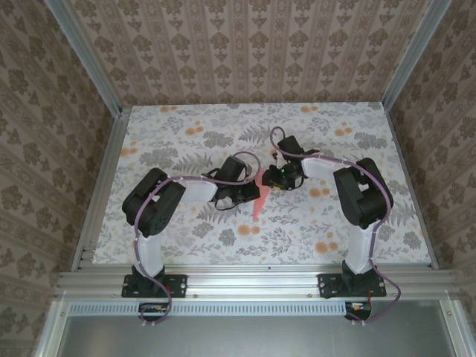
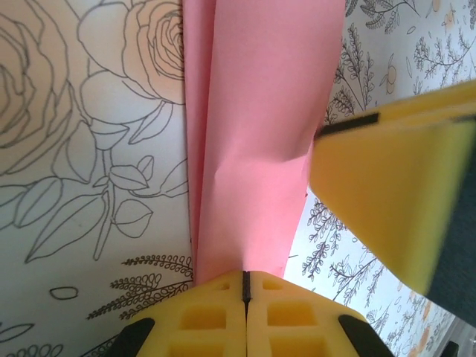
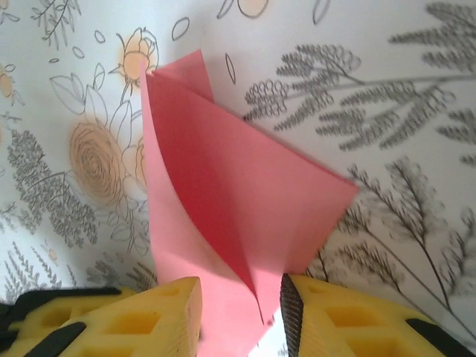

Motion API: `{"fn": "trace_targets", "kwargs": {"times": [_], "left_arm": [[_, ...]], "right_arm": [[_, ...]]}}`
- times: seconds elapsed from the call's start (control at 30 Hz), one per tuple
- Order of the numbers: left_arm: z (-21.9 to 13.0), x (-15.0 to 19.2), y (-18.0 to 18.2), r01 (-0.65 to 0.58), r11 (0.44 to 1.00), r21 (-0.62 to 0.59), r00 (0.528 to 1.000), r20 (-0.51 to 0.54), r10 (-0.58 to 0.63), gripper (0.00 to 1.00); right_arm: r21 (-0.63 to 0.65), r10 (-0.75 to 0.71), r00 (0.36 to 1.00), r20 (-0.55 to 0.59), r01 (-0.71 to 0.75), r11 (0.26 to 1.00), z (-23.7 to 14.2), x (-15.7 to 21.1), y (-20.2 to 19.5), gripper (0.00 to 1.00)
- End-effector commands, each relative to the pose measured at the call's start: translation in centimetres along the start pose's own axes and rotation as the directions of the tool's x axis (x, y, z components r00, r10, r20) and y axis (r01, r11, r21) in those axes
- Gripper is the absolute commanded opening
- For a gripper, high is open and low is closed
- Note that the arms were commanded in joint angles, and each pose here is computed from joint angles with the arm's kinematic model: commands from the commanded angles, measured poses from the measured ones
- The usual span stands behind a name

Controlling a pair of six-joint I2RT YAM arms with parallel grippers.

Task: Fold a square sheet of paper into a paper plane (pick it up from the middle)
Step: Fold the wing for the fifth time at the center of the table.

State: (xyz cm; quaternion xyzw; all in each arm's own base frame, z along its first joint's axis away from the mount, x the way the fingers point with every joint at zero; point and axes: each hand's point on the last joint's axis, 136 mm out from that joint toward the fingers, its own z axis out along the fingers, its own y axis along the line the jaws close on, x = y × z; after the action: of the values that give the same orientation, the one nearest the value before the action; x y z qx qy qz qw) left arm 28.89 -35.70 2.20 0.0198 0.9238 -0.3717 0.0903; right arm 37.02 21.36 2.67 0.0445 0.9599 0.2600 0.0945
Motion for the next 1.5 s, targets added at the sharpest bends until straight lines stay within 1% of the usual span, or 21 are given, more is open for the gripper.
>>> {"fn": "trace_targets", "kwargs": {"times": [0.0, 0.13, 0.27, 0.37, 0.47, 0.6, 0.73, 0.83, 0.97, 1.13, 1.33, 1.47], "left_arm": [[0.6, 1.0, 2.7, 0.067, 0.992, -0.109, 0.997, -0.017, -0.070, 0.06], [0.8, 1.2, 2.5, 0.102, 0.987, -0.123, 0.994, -0.020, -0.105, 0.06], [1.1, 1.2, 2.3, 0.157, 0.977, -0.143, 0.987, -0.018, -0.161, 0.06], [1.3, 1.4, 2.6, 0.194, 0.964, -0.181, 0.980, -0.010, -0.199, 0.06], [1.4, 1.6, 3.2, 0.228, 0.951, -0.209, 0.972, 0.000, -0.233, 0.06], [1.5, 2.0, 3.8, 0.262, 0.937, -0.232, 0.964, 0.010, -0.267, 0.06], [1.4, 2.1, 4.0, 0.271, 0.931, -0.246, 0.961, 0.021, -0.274, 0.06], [1.3, 2.1, 4.0, 0.274, 0.930, -0.247, 0.960, 0.017, -0.278, 0.06], [1.3, 2.0, 3.9, 0.271, 0.929, -0.250, 0.961, 0.014, -0.277, 0.06], [1.3, 2.0, 4.1, 0.268, 0.928, -0.258, 0.961, 0.011, -0.275, 0.06], [1.2, 2.0, 4.5, 0.259, 0.928, -0.269, 0.964, 0.005, -0.268, 0.06], [1.2, 1.9, 4.5, 0.242, 0.931, -0.273, 0.967, -0.003, -0.253, 0.06]], "right_arm": [[-0.087, 0.041, 0.995, 0.091, -0.033, 0.996, -3.2, -0.7, 1.9, 0.36], [-0.191, 0.099, 0.991, 0.086, -0.081, 0.978, -3.7, 2.3, 2.5, 0.29], [-0.237, 0.130, 0.989, 0.067, -0.111, 0.965, -3.1, 6.1, 2.8, 0.20], [-0.273, 0.145, 0.987, 0.068, -0.122, 0.954, -2.5, 8.0, 3.3, 0.14], [-0.320, 0.139, 0.988, 0.067, -0.110, 0.941, -1.9, 9.0, 4.5, 0.10], [-0.326, 0.135, 0.989, 0.052, -0.111, 0.939, -0.7, 9.6, 5.3, 0.08], [-0.339, 0.141, 0.989, 0.047, -0.117, 0.933, 0.3, 9.5, 5.6, 0.06], [-0.316, 0.141, 0.989, 0.044, -0.120, 0.941, 0.8, 9.6, 5.2, 0.06], [-0.227, 0.148, 0.989, 0.029, -0.137, 0.964, 1.7, 10.5, 3.1, 0.05], [-0.168, 0.163, 0.987, 0.000, -0.161, 0.973, 2.1, 11.9, 1.2, 0.05], [-0.143, 0.185, 0.982, -0.043, -0.189, 0.971, 2.2, 13.5, 0.1, 0.05], [-0.130, 0.180, 0.979, -0.094, -0.191, 0.973, 1.9, 14.8, -0.3, 0.05]]}}
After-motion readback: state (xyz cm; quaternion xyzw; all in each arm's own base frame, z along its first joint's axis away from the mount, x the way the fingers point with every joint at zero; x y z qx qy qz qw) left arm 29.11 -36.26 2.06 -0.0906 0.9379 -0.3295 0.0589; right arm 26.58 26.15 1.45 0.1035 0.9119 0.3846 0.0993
